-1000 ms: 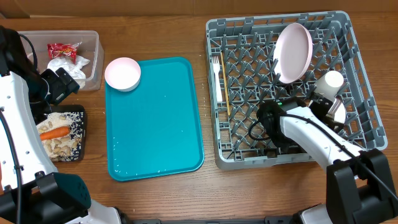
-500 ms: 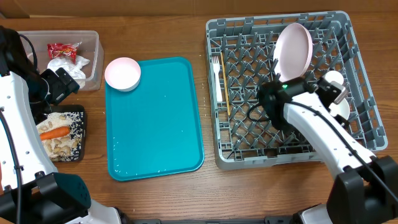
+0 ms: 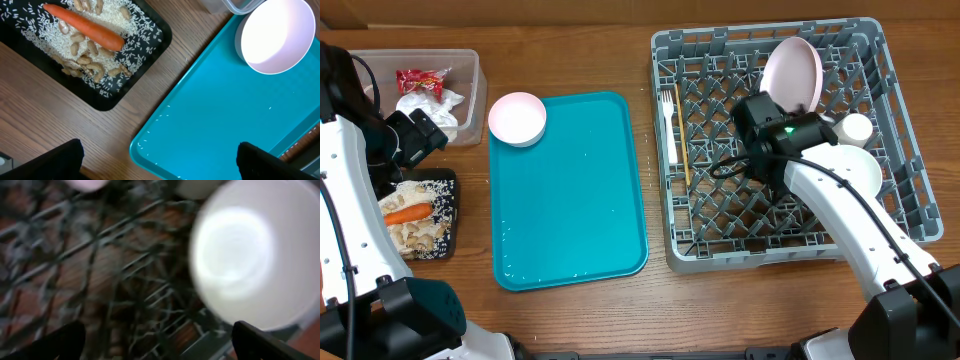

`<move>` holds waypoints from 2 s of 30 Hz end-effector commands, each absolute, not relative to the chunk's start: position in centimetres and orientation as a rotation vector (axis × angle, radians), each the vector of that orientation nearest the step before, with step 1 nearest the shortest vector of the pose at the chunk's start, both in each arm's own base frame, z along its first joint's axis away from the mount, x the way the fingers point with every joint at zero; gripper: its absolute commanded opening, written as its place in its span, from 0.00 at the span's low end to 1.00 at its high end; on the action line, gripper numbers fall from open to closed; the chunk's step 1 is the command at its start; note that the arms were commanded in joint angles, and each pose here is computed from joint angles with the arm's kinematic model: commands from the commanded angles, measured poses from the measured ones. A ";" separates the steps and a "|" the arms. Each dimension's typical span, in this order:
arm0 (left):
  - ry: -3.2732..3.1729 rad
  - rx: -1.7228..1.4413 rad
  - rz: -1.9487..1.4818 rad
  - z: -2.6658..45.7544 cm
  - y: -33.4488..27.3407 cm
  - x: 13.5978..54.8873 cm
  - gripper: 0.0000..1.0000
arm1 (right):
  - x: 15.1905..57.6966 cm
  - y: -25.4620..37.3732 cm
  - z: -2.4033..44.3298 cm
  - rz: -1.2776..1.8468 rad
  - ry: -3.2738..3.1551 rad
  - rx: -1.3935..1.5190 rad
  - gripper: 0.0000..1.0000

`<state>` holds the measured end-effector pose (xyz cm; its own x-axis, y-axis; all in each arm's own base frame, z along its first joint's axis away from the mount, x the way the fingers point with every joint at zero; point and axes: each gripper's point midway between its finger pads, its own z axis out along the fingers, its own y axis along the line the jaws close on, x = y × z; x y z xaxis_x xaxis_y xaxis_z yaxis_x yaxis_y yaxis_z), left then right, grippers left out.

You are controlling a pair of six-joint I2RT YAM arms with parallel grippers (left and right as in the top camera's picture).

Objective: Sort waste into correct bins and load items into the dishwasher rack
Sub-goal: 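Release the bowl and raise the right gripper, then lower the right gripper and regrasp the white bowl in the rack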

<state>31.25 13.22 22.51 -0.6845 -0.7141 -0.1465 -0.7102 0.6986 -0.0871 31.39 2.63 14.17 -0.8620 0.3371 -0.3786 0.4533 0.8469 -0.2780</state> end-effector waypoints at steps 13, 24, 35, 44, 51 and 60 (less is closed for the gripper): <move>2.728 -1.143 -0.022 22.9 13.5 31.2 1.00 | 33.6 -1.1 14.1 -0.335 2.827 0.360 0.80; 2.728 -1.143 -0.022 22.9 13.5 31.2 1.00 | 34.1 -1.3 11.7 -0.345 2.874 0.330 0.58; 2.729 -1.143 -0.022 22.9 13.5 31.2 1.00 | 34.2 -1.8 11.9 -0.375 2.861 0.343 0.32; 2.728 -1.143 -0.022 22.9 13.5 31.2 1.00 | 33.9 -2.2 11.8 -0.370 2.865 0.397 0.04; 2.728 -1.143 -0.022 22.9 13.5 31.2 1.00 | 33.9 1.0 15.2 -0.086 2.878 0.376 0.04; 2.728 -1.143 -0.022 22.9 13.5 31.2 1.00 | 31.8 9.0 27.4 0.606 2.626 0.076 0.04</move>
<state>31.25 13.22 22.51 -0.6845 -0.7141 -0.1467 -0.7103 0.6986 -0.0868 33.37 5.29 22.58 -0.9196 0.2061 -0.3344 0.1266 0.9614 0.2445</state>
